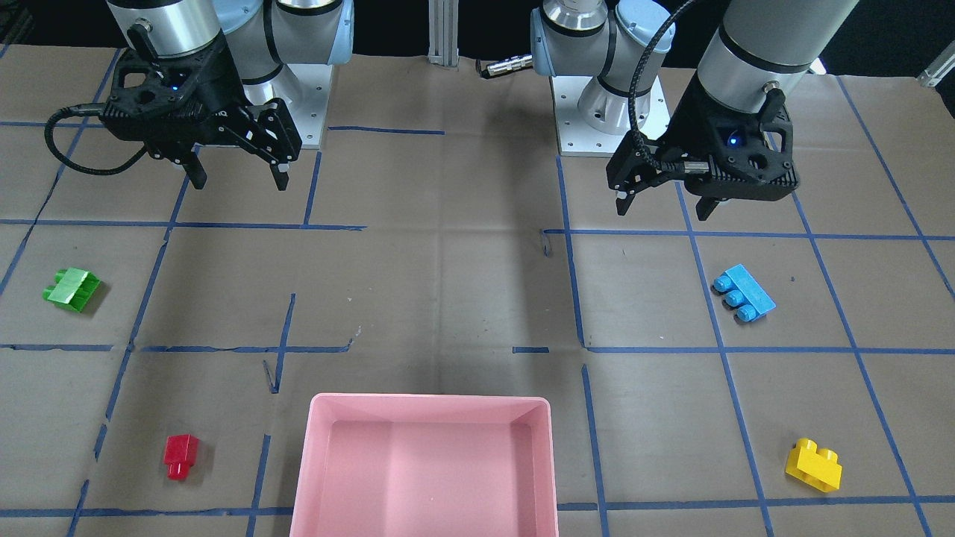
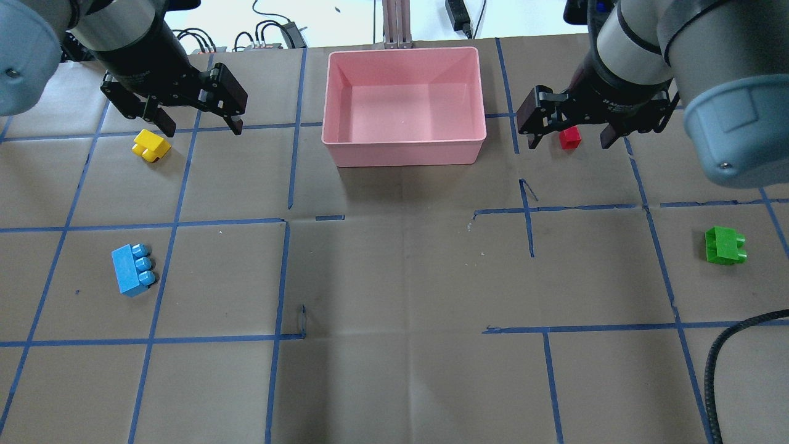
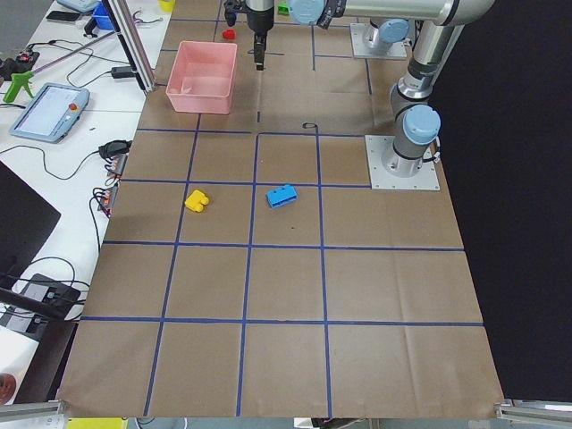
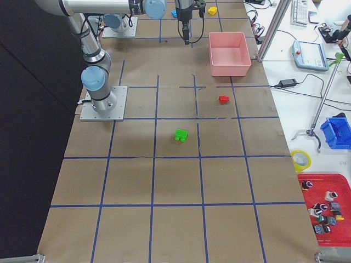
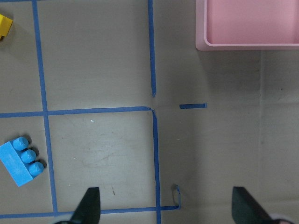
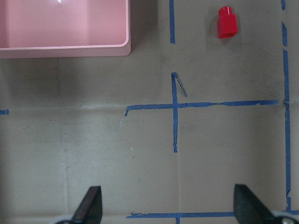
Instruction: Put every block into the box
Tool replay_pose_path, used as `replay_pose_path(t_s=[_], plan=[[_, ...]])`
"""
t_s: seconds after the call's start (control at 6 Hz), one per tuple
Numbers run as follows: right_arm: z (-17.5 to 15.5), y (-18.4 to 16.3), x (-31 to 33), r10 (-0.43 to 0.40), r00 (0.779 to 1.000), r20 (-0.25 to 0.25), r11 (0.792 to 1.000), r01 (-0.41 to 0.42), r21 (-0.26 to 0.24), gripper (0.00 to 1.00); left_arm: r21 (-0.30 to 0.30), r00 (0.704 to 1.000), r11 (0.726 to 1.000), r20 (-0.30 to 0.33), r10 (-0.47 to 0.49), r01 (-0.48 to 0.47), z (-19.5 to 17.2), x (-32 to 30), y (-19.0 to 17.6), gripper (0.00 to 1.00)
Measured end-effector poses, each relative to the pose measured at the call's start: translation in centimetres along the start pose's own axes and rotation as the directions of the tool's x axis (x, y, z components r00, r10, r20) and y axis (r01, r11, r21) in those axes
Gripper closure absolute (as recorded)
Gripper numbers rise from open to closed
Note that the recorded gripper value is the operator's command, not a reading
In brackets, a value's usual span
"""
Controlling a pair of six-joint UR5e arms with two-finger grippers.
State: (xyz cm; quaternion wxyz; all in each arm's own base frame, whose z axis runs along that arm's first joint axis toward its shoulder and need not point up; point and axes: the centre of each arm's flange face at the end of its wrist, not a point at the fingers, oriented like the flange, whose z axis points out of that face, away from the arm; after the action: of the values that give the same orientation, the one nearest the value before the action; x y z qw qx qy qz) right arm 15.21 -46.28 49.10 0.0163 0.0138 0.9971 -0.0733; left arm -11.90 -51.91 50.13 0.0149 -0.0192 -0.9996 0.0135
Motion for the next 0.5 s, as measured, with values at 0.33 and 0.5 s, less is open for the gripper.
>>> replay_pose_path(t_s=[0.33, 0.5], plan=[[0.1, 0.0, 0.1, 0.001, 1.0, 0.002, 1.0, -0.001, -0.003, 0.0, 0.007, 1.0, 1.0, 0.002, -0.023, 0.023, -0.4, -2.9, -0.4, 0.01], [0.4, -0.1, 0.8, -0.015, 1.0, -0.003, 1.0, 0.015, -0.008, 0.0, 0.017, 0.998, 0.998, 0.005, -0.059, 0.059, -0.9, -6.9, -0.7, 0.01]])
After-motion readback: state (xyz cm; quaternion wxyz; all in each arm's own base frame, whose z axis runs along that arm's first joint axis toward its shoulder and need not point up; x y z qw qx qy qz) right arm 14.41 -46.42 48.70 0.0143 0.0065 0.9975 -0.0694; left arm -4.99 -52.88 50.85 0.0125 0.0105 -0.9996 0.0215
